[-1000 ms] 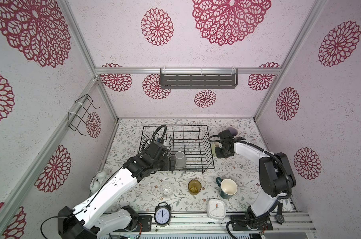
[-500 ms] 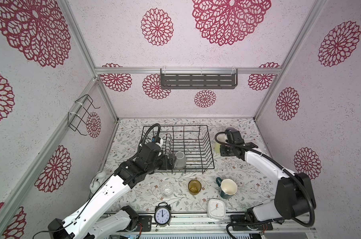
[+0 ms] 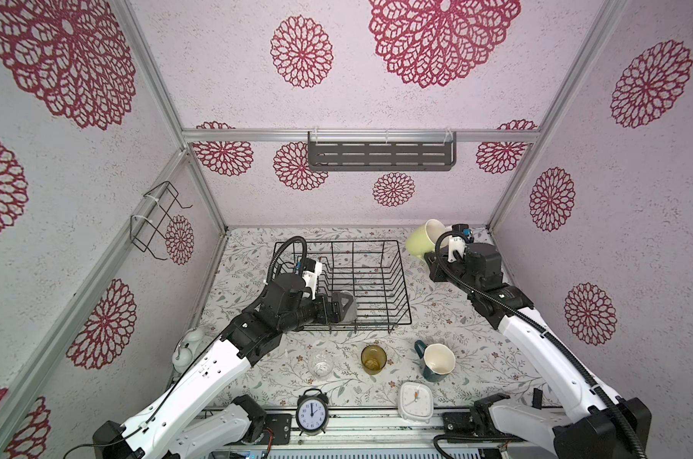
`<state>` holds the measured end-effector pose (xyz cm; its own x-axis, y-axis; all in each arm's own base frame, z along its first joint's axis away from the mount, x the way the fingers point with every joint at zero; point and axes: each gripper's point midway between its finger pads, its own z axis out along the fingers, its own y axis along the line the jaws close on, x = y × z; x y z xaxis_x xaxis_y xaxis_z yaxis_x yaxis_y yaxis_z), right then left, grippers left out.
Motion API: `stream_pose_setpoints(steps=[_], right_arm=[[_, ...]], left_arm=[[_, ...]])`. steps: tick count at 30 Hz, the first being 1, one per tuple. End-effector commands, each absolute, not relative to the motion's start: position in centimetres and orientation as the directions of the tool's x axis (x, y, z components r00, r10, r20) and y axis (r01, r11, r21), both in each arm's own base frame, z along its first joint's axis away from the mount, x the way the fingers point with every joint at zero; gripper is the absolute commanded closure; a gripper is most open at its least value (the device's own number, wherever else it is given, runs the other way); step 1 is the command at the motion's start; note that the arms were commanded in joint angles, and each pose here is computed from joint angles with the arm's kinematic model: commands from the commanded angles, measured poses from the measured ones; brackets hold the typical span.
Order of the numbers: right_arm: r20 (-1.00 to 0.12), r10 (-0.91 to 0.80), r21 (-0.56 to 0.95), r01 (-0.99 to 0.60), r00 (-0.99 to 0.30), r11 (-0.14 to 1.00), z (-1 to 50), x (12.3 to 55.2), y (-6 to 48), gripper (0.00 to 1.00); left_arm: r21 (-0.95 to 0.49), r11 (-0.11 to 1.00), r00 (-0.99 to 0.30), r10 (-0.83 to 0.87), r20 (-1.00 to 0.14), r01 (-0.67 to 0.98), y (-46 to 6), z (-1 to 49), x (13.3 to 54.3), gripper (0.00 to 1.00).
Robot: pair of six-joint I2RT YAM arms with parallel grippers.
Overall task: Load cups into a dish rack
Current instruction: Pick up the cup from the top-center of the table, then place the cup upside down at the dish rack.
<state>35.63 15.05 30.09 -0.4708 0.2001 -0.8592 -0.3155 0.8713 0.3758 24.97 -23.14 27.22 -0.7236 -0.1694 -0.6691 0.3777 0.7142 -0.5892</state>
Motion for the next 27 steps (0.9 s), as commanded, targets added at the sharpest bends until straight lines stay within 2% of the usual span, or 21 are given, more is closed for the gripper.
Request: stream_pose_setpoints(steps=[1,5,11,14,20,24,27], right_arm=[[-0.9,0.32,0.435,-0.548,-0.296,0.715,39.7,33.6,17.6,1.0],[-0.879,0.381,0.466,-0.689,-0.288,0.554,43.7,31.1,19.4,1.0],[-0.831,0.436,0.489,-0.828,-0.346,0.274,47.2,27.6,21.9,1.0],[-0.776,0.462,0.559,-0.808,-0.43,0.187,47.8,27.4,22.7,1.0],[-0.707,0.426,0.613,-0.789,-0.565,-0.029,48.0,26.0,26.7,1.0],[-0.673,0.392,0.641,-0.759,-0.627,-0.114,47.2,25.4,29.1,1.0],[-0.663,0.379,0.65,-0.748,-0.646,-0.137,46.6,25.3,30.2,1.0]], left_arm=[[-0.651,0.572,-0.689,-0.193,-0.699,0.499,-25.2,31.0,24.4,0.04],[-0.654,0.457,-0.633,-0.225,-0.741,0.603,-26.2,34.6,23.5,0.0],[-0.614,0.422,-0.541,-0.292,-0.788,0.667,-25.2,38.2,23.0,0.03],[-0.626,0.45,-0.528,-0.338,-0.779,0.637,-24.1,38.3,23.7,0.03],[-0.689,0.35,-0.516,-0.471,-0.715,0.635,-22.7,39.7,24.6,0.03],[-0.711,0.306,-0.52,-0.513,-0.683,0.633,-22.3,40.0,25.1,0.03],[-0.742,0.272,-0.526,-0.56,-0.64,0.613,-21.6,40.1,25.9,0.03]])
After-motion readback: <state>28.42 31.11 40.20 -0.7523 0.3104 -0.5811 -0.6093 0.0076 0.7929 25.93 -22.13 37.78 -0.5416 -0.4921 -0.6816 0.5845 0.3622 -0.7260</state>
